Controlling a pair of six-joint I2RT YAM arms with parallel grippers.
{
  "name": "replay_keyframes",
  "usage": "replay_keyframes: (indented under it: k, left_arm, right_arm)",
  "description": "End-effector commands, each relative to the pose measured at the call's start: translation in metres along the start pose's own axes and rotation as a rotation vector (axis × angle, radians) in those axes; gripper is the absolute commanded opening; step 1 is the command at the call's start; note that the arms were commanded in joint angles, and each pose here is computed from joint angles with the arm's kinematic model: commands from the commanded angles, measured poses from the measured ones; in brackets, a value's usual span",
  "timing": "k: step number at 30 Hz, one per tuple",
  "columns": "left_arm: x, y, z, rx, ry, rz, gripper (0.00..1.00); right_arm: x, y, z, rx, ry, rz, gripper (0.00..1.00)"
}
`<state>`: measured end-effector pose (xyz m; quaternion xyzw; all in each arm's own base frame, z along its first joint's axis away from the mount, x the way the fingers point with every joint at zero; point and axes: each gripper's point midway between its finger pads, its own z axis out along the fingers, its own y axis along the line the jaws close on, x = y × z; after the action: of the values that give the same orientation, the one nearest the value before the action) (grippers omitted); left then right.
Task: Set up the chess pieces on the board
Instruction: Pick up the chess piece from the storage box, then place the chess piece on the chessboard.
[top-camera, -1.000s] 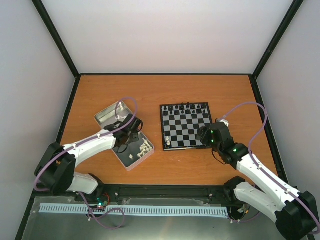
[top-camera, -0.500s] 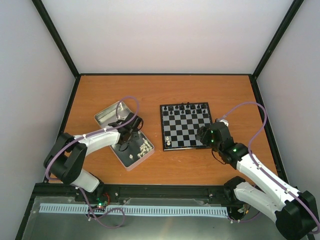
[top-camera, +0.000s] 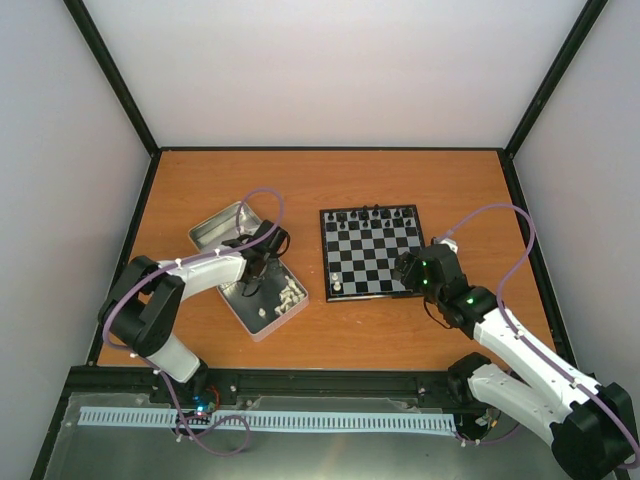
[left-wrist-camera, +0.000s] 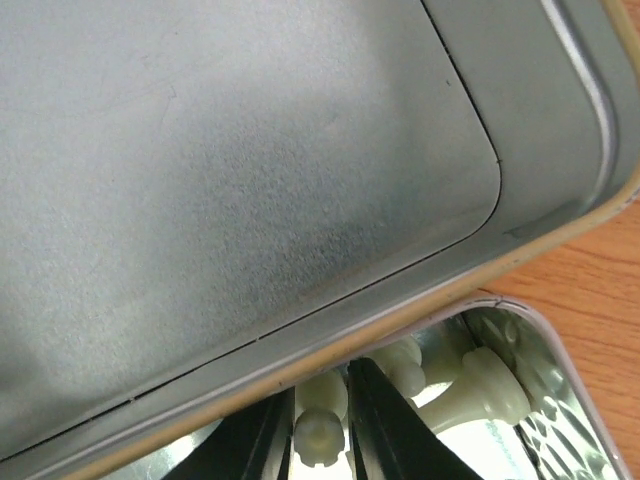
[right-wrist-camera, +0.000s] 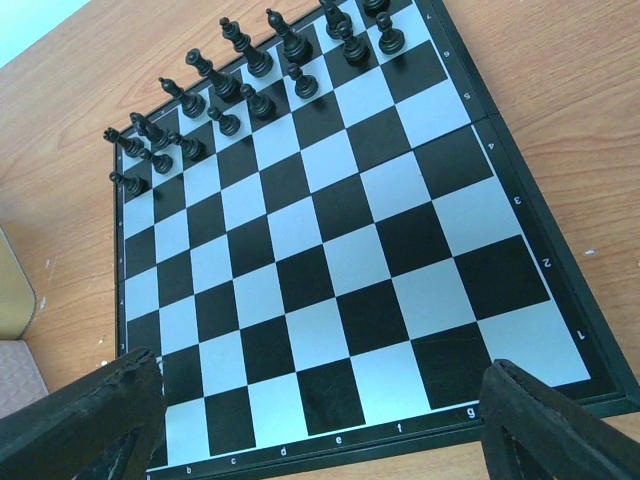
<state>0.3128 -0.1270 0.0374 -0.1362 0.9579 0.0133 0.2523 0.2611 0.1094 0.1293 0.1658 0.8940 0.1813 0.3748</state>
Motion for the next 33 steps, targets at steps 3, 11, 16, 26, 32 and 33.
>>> replay_keyframes:
  k: [3,11,16,26,32,33]
  left_arm:
    - [-0.02,-0.003,-0.005,0.006,-0.056,-0.01,0.16]
    - [-0.018,-0.004,-0.003,0.012,-0.053,0.018,0.12]
    - [-0.017,-0.007,-0.021,0.066,-0.038,0.04,0.1]
    - [-0.005,-0.057,-0.095,0.367,-0.05,0.196,0.1]
    - [-0.009,-0.14,-0.154,0.63,-0.14,0.33,0.11]
    - [-0.009,-0.154,-0.161,0.658,-0.154,0.35,0.11]
  right_arm:
    - [-0.014,0.005,-0.008,-0.005,-0.053,0.008,0.86]
    - [-0.014,0.005,-0.008,-0.008,-0.052,0.007,0.86]
    - [-0.016,0.004,-0.01,-0.007,-0.063,0.009,0.86]
    - [-0.027,0.0,-0.011,0.036,-0.106,-0.019,0.86]
    - [-0.053,-0.012,-0.03,0.116,-0.202,-0.034,0.86]
    - [-0.058,-0.014,-0.036,0.13,-0.226,-0.034,0.86]
